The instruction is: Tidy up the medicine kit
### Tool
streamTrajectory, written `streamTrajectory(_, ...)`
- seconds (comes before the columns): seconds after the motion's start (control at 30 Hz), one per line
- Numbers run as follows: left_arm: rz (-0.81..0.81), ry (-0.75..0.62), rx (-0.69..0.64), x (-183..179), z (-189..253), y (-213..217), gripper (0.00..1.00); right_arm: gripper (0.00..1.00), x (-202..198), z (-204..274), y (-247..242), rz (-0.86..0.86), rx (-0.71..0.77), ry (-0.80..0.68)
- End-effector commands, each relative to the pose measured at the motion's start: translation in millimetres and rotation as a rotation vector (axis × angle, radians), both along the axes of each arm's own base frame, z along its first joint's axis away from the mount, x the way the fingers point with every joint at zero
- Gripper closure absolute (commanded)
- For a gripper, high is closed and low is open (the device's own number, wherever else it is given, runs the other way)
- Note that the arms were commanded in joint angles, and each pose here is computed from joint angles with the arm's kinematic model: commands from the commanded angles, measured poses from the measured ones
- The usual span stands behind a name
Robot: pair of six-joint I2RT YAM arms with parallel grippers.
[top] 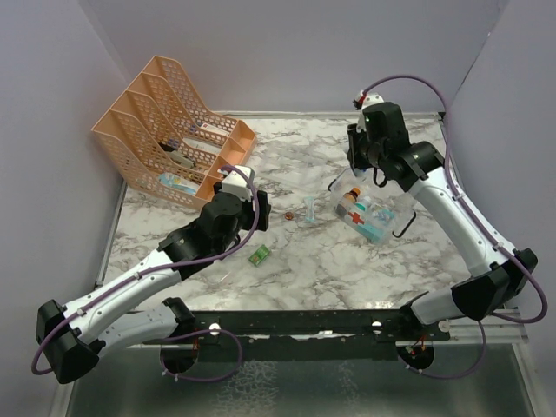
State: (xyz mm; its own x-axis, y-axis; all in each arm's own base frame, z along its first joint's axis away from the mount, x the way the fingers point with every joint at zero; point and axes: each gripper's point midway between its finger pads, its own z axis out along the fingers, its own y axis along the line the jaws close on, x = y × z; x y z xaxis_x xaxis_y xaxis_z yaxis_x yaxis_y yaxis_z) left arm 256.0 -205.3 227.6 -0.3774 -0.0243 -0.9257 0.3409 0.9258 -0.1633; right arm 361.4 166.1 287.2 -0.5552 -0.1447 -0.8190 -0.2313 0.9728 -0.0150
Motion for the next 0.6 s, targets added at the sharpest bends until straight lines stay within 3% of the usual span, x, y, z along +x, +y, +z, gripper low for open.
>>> streamTrajectory(0.0, -0.007, -0.029, -0.045, -2, 18, 0, 0.25, 0.77, 7, -11, -47, -0.048, -0.148, 0.028)
streamTrajectory(0.2, -0.023, -0.030, -0.057, -4, 20, -2, 0.25, 0.77, 18, -42, -97, -0.136, -0.326, 0.097)
streamTrajectory(0.47, -0.022, -0.042, -0.072, -5, 24, -1, 0.25, 0.79, 32, -76, -80, 0.143, -0.284, 0.116)
streamTrajectory(0.57, -0.021, -0.044, -0.070, -5, 25, 0, 0.26, 0.79, 37, -78, -78, 0.205, -0.320, 0.047)
